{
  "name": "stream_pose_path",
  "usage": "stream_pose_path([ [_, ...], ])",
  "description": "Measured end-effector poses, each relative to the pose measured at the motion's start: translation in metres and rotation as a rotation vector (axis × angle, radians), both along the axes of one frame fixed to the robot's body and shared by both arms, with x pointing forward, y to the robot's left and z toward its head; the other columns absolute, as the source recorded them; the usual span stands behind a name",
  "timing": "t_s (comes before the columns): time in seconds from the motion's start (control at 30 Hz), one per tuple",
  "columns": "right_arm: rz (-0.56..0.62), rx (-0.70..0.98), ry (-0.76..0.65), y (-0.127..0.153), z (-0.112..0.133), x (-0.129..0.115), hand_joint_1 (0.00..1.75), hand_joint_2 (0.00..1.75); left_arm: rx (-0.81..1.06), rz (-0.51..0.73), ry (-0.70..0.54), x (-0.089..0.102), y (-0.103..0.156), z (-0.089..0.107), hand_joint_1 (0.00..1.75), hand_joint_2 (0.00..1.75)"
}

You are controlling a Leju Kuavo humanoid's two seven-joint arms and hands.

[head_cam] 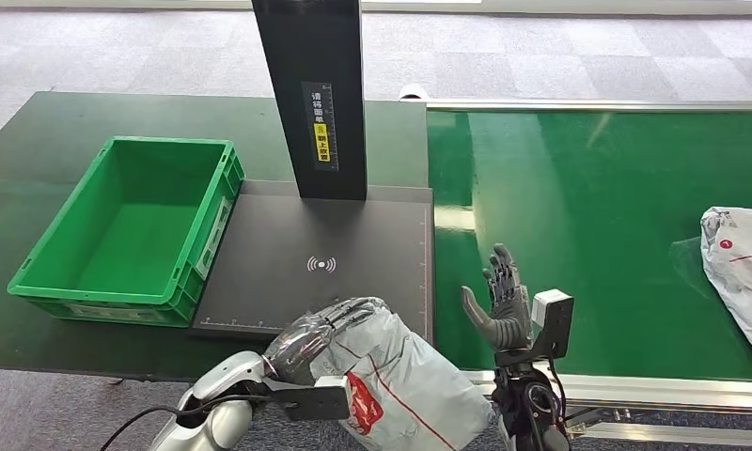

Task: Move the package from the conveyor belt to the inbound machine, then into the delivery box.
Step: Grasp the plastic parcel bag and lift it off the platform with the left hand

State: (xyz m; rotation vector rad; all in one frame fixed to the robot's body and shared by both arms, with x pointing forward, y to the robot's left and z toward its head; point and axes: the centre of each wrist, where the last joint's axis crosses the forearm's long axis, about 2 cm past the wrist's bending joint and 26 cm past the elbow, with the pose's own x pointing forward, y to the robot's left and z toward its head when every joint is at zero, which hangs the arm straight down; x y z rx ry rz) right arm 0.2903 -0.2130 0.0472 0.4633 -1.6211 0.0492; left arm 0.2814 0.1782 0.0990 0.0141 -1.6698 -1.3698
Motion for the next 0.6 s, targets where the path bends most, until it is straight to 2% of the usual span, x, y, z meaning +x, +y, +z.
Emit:
stream_pose_path([
  [0.03,-0.001,0.001,0.002,0.0002,0.0001,0.0002,0.00,1.75,-0.014,-0.013,0.012,-0.0008,-0.0006,-0.0007,1.75,1.75],
  [0.37,-0.016,0.005,0.024,-0.0007,-0.0004,-0.0027,0.00,1.75,-0.060,-0.032,0.047,-0.0011,-0.0005,-0.0046,1.75,1.75],
  [0.6,-0.032,0.002,0.022,-0.0026,-0.0009,-0.0084,0.00,1.75,-0.069,0.027,-0.033,0.0011,-0.0011,-0.0023,1.75,1.75],
])
